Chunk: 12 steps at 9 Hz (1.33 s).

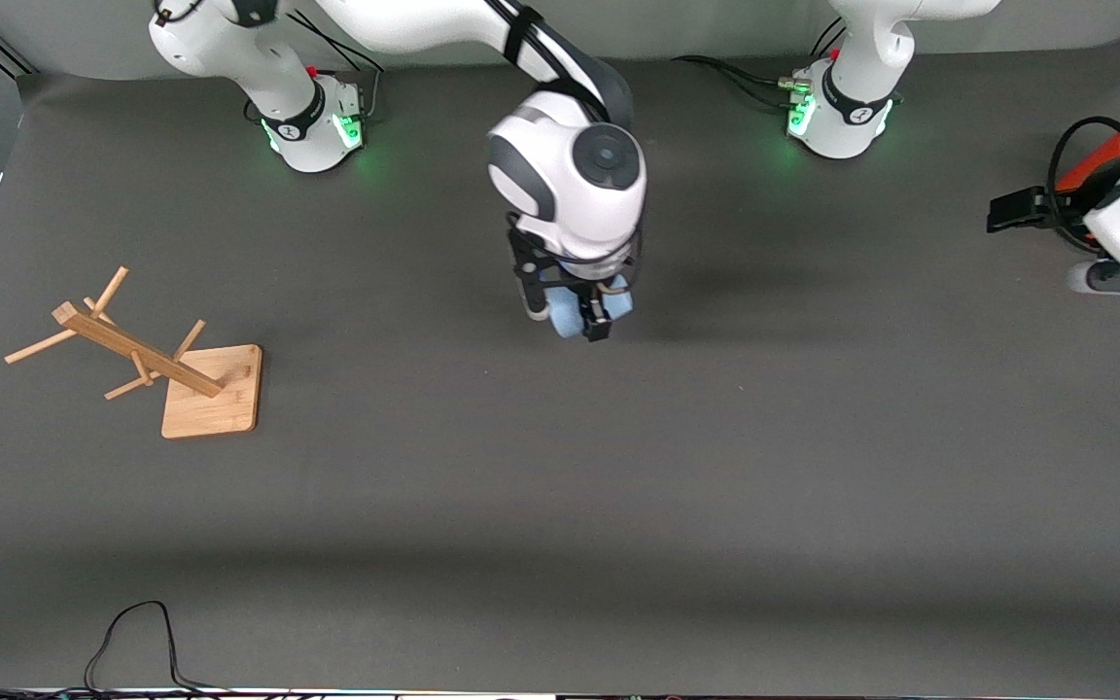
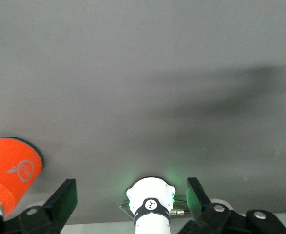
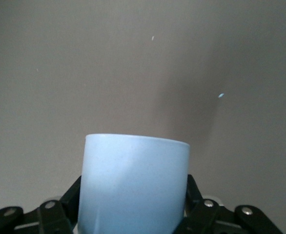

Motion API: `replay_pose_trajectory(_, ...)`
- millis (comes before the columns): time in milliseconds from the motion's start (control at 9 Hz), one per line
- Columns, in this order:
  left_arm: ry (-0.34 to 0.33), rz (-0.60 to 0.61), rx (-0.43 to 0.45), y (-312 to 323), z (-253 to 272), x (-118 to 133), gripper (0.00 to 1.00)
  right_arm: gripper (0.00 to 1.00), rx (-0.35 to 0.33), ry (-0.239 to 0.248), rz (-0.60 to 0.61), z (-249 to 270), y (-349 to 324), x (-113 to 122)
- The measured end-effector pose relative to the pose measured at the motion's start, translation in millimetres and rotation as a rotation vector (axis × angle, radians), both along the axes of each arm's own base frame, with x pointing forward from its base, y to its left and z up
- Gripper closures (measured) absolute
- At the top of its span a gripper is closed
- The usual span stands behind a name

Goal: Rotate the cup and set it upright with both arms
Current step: 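Carry the cup to mid-table with the right gripper while the left gripper approaches, then lower the cup onto the table and open the right gripper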

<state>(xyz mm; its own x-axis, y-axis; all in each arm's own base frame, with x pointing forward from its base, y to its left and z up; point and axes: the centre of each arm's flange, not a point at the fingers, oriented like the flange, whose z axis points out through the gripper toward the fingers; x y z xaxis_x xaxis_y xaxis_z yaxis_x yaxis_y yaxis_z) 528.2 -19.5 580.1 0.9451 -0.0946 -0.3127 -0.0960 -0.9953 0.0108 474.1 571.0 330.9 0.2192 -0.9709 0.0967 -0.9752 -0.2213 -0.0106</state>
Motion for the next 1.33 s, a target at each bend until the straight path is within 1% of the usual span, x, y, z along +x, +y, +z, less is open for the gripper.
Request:
replay_pose_trajectory(111, -0.007, -0.037, 0.001, -22, -3, 2, 0.00, 0.18, 0.002, -0.014, -0.023, -25, 11, -4)
replay_pose_trajectory(222, -0.015, -0.052, 0.009, -46, -10, 6, 0.00, 0.18, -0.006, -0.019, -0.045, -50, 20, -9)
replay_pose_trajectory(444, -0.023, -0.061, 0.021, -95, -39, 19, 0.00, 0.18, -0.049, -0.021, -0.089, -109, 37, -24)
replay_pose_trajectory(556, -0.027, -0.054, 0.022, -113, -56, 27, 0.00, 0.18, -0.066, -0.028, -0.107, -131, 42, -28)
replay_pose_trajectory(667, -0.031, -0.046, 0.021, -124, -76, 37, 0.00, 0.18, -0.070, -0.037, -0.120, -146, 46, -30)
replay_pose_trajectory(1000, -0.052, -0.036, 0.016, -136, -133, 67, 0.00, 0.18, -0.074, -0.062, -0.127, -153, 55, -36)
replay_pose_trajectory(1222, -0.044, -0.021, -0.004, -143, -170, 80, 0.00, 0.17, -0.076, -0.063, -0.128, -154, 55, -36)
replay_pose_trajectory(1333, -0.043, -0.017, -0.004, -145, -188, 86, 0.00, 0.05, -0.080, -0.062, -0.128, -161, 54, -37)
